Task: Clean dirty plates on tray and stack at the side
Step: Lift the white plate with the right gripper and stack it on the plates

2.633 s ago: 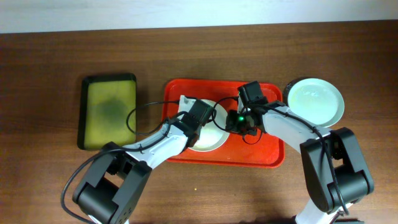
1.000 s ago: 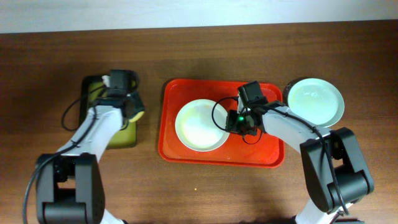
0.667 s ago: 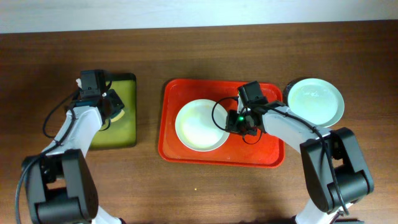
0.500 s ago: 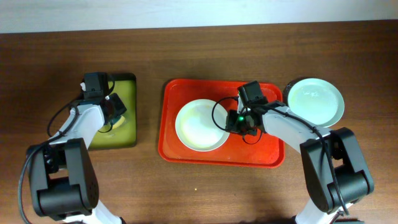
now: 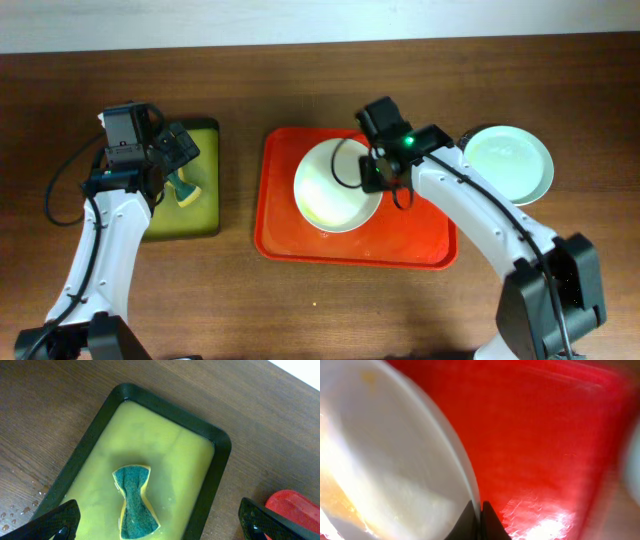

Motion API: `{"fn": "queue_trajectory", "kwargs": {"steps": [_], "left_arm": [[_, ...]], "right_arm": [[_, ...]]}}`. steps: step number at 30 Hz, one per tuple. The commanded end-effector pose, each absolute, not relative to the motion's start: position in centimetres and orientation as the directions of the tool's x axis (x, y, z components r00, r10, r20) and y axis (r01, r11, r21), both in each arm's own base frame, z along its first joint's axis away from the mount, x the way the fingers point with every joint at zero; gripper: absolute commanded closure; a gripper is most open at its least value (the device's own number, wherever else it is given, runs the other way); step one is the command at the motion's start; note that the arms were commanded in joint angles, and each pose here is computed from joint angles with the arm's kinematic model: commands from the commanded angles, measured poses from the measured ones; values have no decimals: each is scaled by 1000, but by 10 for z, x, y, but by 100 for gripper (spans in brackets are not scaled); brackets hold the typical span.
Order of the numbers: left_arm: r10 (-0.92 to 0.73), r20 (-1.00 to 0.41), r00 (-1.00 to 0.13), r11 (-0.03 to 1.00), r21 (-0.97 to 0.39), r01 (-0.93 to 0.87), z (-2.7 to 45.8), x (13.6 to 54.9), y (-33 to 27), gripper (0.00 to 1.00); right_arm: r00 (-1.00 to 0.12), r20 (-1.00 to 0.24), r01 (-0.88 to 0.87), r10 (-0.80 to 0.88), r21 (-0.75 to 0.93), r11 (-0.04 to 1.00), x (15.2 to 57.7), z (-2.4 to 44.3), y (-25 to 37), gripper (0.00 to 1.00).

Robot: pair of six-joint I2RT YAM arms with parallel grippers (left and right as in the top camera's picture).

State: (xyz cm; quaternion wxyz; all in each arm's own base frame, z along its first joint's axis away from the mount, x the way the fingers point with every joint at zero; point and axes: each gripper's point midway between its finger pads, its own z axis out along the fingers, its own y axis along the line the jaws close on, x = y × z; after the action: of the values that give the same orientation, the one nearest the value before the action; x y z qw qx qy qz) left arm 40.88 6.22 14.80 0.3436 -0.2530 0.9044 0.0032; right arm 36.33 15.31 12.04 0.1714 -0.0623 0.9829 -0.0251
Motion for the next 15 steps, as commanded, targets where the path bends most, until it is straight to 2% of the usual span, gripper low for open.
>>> {"fn": "queue_trajectory", "kwargs": {"steps": [1, 3, 4, 7, 9, 12, 15], "left_arm": [[-451, -634, -628, 875, -173, -453, 155, 411, 63, 1], [-451, -634, -628, 875, -173, -453, 155, 411, 63, 1], [-451, -634, -628, 875, -173, -453, 155, 411, 63, 1], [-451, -634, -628, 875, -173, -453, 155, 411, 63, 1], [-451, -634, -628, 875, -173, -453, 155, 411, 63, 1], [-451, -634, -628, 875, -173, -453, 155, 411, 63, 1], [-451, -634, -628, 875, -173, -453, 155, 411, 63, 1]], "right_arm": [[-819, -509, -51, -267, -399, 915, 384, 199, 136, 96], [-757, -511, -75, -407, -551, 831, 384, 229, 141, 96], [-713, -477, -80, -514, -672, 736, 383, 246, 144, 96], [-647, -366, 0, -669, -877, 480, 377, 289, 145, 96], [-631, -280, 7, -724, -935, 355, 374, 306, 149, 96], [-627, -210, 20, -750, -967, 254, 373, 320, 152, 96], [-631, -190, 26, -752, -974, 224, 372, 325, 151, 96]]}}
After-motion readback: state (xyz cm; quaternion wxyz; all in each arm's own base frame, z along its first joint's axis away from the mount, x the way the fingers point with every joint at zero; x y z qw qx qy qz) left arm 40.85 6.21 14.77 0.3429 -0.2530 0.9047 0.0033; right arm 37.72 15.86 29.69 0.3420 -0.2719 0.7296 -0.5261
